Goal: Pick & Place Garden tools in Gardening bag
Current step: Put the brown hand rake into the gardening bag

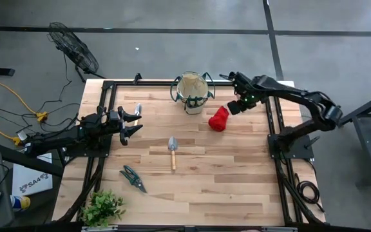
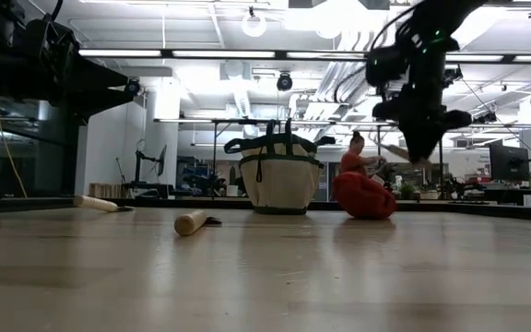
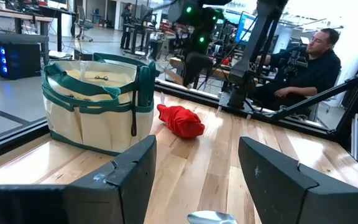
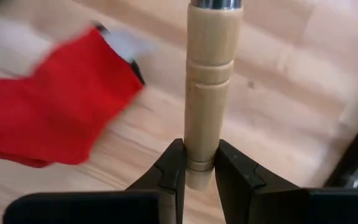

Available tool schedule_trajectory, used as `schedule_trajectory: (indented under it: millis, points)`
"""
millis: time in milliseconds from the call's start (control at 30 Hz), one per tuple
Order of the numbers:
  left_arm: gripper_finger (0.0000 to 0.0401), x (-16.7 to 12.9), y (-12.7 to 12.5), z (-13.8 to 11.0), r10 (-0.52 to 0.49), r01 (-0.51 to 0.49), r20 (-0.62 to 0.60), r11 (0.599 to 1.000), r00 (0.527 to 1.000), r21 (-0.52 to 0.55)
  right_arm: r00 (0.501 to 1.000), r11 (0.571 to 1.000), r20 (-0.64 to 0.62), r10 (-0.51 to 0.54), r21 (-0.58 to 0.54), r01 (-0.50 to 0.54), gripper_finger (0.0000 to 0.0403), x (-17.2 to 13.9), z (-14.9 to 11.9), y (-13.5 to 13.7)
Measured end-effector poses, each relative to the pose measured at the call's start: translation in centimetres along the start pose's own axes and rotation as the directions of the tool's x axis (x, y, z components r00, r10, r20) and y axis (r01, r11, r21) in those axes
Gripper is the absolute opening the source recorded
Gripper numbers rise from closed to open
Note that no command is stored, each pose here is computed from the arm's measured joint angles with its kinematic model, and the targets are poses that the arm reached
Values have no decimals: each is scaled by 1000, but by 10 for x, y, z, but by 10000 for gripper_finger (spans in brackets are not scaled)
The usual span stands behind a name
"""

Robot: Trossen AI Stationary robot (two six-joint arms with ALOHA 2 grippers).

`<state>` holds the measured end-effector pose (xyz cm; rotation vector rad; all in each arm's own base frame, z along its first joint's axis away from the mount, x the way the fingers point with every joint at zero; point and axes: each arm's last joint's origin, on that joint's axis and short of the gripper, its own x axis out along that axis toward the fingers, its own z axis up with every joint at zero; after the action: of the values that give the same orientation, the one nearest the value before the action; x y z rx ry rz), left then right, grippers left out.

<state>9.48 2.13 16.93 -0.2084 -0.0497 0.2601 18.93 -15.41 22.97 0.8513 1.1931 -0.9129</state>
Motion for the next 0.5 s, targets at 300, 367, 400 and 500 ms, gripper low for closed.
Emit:
schedule_trajectory:
  millis: [300,367,400,500]
  points:
    - [223,0,0,0,0,0,0,1000,1000,0,948,973,233,218,-126,-193,54,-21,8,20]
    - [223,0,0,0,0,0,0,1000,1000,0,922,959,276,274,-146,-241,54,-24,12,26]
    - [223,0,0,0,0,0,0,1000,1000,0,907,952,295,300,-159,-263,54,-25,14,29]
    - [223,0,0,0,0,0,0,1000,1000,0,869,934,347,352,-189,-303,54,-29,18,35]
